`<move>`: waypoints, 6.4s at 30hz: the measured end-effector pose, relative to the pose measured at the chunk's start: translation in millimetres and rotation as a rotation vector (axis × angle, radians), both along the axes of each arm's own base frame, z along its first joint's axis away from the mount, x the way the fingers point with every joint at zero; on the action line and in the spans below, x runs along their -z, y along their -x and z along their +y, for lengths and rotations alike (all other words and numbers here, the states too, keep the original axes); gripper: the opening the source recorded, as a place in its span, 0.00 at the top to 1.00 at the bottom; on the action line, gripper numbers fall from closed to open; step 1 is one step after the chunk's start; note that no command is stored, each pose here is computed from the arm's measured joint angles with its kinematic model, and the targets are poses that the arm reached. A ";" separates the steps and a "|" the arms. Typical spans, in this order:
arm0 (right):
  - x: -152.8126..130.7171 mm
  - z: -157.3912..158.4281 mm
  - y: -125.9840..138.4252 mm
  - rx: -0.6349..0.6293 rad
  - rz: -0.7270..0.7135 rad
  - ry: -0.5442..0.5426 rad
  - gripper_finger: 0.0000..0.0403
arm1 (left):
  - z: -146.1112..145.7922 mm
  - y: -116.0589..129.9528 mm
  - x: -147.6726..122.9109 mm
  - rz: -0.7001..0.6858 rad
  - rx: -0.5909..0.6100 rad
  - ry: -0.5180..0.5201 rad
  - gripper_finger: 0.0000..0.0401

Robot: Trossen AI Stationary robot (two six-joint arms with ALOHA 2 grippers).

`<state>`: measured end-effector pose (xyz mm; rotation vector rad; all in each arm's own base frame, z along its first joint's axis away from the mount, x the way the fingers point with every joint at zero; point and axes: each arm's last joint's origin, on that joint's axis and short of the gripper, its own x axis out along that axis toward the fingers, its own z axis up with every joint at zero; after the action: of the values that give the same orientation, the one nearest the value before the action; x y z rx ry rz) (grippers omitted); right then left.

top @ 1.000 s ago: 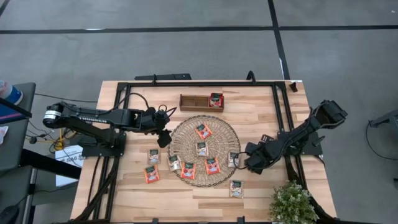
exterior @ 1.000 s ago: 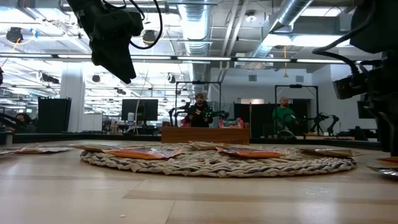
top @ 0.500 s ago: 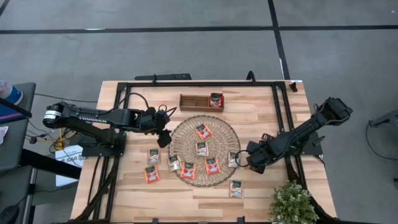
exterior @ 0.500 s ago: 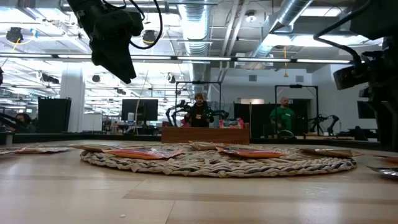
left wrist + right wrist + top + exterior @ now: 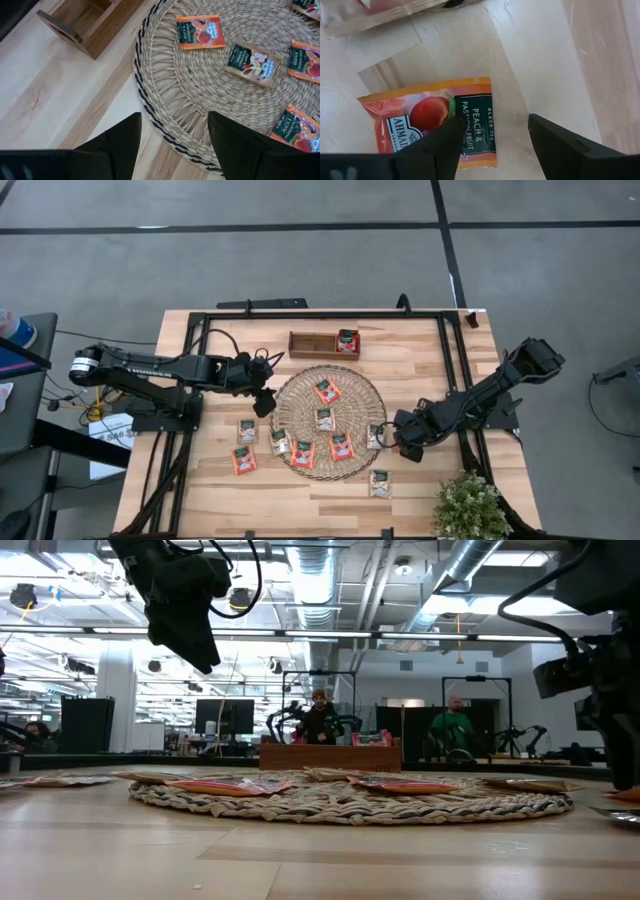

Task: Pick & Place Tea
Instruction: Put the orange tea bag into the middle section of the wooden organizer

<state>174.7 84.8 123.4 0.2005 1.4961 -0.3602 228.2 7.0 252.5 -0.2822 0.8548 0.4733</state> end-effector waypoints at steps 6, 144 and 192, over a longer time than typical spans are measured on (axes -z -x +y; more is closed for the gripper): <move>1.1 -0.1 0.5 0.033 0.008 0.001 0.50 | 0.0 -0.2 -0.1 -0.002 0.000 0.000 0.44; -153.7 -17.4 -71.0 -0.113 -0.172 0.365 1.00 | -3.7 -30.2 -34.3 -0.475 0.108 0.064 0.44; -203.4 -137.2 -191.6 -0.467 -0.332 0.846 1.00 | 59.0 -27.3 -47.7 -0.649 -0.143 0.046 0.44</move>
<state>366.3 -52.4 326.8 -0.7180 0.9214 -0.5173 255.5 66.0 300.2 -0.5072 0.2123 0.4558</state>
